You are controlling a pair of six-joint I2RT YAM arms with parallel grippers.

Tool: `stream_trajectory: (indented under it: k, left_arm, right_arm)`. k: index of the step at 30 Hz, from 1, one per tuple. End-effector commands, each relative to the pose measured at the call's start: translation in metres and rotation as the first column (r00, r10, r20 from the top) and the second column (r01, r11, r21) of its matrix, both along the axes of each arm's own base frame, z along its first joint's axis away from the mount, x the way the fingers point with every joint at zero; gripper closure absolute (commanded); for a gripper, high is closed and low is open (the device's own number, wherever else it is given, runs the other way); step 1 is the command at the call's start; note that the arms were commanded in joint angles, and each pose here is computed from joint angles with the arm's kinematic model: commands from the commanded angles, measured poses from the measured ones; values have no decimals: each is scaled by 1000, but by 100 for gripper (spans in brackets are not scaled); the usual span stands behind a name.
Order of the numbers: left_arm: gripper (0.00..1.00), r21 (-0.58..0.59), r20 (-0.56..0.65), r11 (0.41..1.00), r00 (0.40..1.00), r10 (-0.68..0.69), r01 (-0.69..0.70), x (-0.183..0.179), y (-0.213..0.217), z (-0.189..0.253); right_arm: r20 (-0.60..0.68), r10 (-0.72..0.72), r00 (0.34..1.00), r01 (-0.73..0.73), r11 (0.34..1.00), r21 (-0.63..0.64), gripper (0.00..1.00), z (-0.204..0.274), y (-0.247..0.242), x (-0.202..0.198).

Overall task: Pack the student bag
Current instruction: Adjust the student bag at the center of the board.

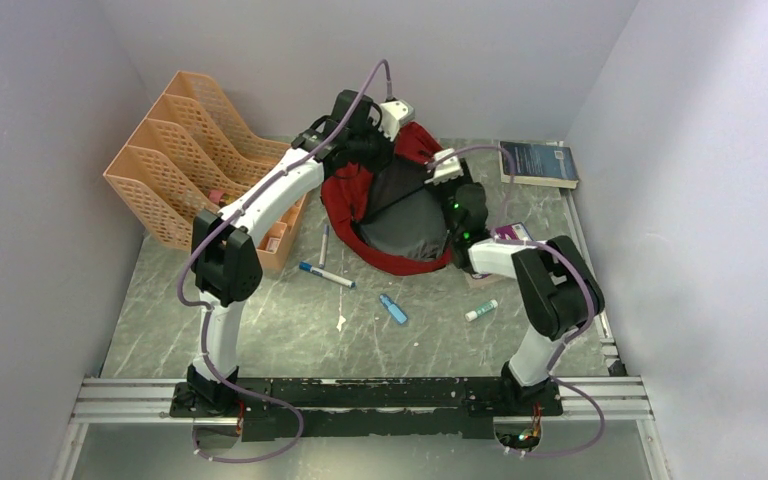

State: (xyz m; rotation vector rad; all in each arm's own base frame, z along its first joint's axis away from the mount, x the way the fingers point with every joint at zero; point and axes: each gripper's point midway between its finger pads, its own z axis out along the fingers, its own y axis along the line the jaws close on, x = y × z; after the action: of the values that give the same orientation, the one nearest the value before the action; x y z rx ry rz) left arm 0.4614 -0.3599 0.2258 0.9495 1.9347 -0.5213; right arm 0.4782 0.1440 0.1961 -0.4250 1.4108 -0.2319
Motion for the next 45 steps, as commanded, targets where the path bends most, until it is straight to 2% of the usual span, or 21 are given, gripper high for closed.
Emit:
stream_trajectory:
  k: [1,6,11,13,18,21,28,35,45]
  left_arm:
    - [95,-37,59,999,998,-14,16,0,-4,21]
    - [87,-28,48,999,999,-15,16,1,-4,11]
    - [71,2,57,1000,998,15,-16,7,1,3]
    - [63,19,56,999,998,27,-28,10,3,-4]
    - [36,54,35,997,998,52,-54,16,6,-30]
    - [29,75,13,995,998,66,-67,18,7,-48]
    - [26,88,-14,992,995,97,-96,10,15,-68]
    - [24,85,13,991,995,100,-101,-8,17,-59]
    - [25,88,-7,985,989,149,-148,-22,31,-82]
  right_arm:
    - [-42,143,989,-134,976,170,53,15,-3,14]
    - [-85,308,947,-282,931,234,76,6,3,25]
    - [-100,424,900,-354,846,399,100,8,-6,44]
    - [-133,446,885,-353,829,434,100,2,-7,51]
    - [-217,518,827,-382,802,459,100,-15,2,56]
    - [-246,549,799,-396,787,473,100,-22,8,54]
    - [-274,533,801,-356,791,497,100,-30,3,59]
    - [-305,491,816,-284,800,528,100,-35,-8,68]
    - [-335,455,825,-222,807,547,100,-41,-20,76]
